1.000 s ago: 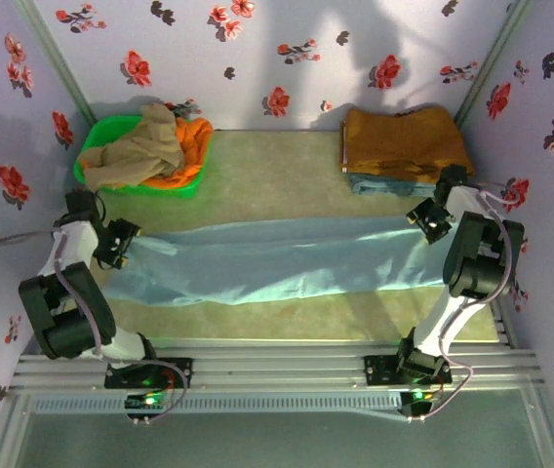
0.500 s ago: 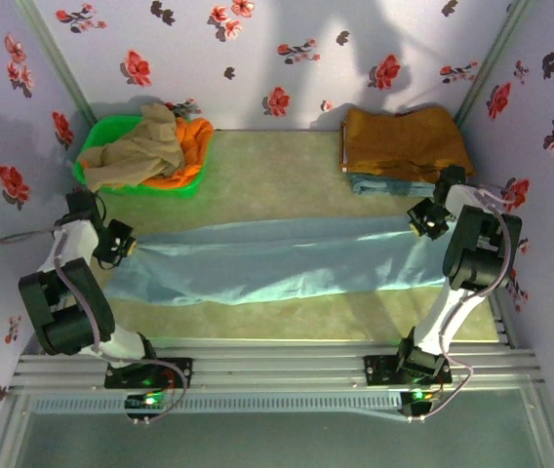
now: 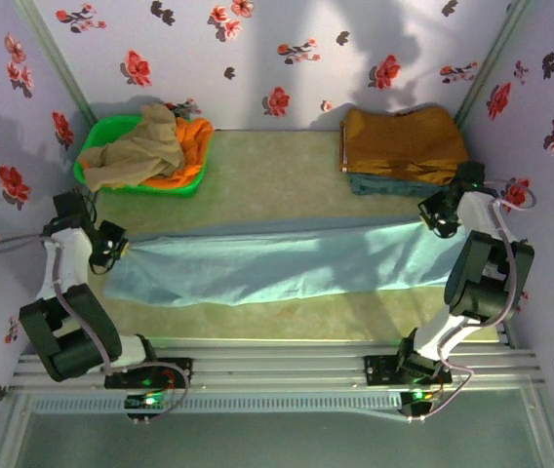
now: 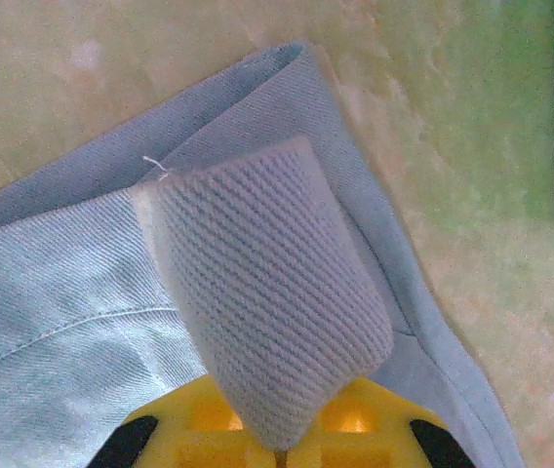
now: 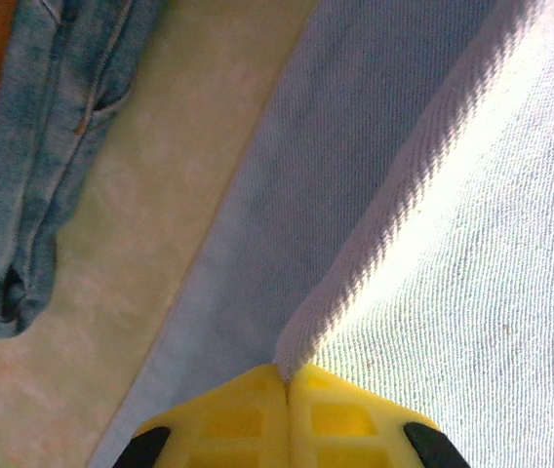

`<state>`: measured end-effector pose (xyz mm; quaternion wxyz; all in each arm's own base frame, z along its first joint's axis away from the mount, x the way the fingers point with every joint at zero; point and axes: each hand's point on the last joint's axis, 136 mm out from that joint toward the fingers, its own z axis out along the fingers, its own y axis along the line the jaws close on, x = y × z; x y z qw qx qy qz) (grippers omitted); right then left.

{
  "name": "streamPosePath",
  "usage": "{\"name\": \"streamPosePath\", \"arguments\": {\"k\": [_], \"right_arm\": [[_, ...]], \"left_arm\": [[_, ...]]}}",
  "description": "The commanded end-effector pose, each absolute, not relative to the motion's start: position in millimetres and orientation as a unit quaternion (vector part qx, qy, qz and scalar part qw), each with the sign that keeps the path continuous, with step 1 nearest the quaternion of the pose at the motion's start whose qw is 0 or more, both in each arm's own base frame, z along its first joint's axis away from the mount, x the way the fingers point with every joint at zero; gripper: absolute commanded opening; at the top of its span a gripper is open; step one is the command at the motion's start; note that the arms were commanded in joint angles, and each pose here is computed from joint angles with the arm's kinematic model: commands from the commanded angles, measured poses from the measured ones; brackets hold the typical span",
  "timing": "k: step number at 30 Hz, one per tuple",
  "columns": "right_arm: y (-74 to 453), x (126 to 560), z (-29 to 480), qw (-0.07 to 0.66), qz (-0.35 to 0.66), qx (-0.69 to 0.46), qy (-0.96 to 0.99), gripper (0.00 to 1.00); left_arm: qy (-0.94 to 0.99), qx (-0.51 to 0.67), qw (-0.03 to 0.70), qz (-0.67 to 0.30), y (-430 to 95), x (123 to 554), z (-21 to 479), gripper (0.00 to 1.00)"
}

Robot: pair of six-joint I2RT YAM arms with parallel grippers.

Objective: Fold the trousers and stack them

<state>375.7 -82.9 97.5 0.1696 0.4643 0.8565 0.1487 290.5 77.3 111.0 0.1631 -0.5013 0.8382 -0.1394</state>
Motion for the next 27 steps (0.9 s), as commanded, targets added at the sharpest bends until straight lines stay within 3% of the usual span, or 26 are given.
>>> {"name": "streamPosePath", "arguments": {"k": [1,9,19,27], "right_arm": [[-100.8,377.9,126.2,0.216,0.147,0.478,0.839,0.00],[-112.1,372.0,167.3,0.256,0.154,0.479,0.826,0.00],[-123.1,389.1,180.4,0.269,0.159,0.476,0.822,0.00],[-128.7,416.8,138.9,0.223,0.166,0.482,0.831,0.00]], "left_arm": [[0.841,-0.488,0.193,-0.133,86.4,290.2,138.8,0.00],[0.843,-0.471,0.218,-0.142,86.6,285.5,165.3,0.00],[0.841,-0.475,0.219,-0.140,97.1,292.3,163.1,0.00],[0.836,-0.492,0.193,-0.147,104.9,314.9,134.6,0.00]]}}
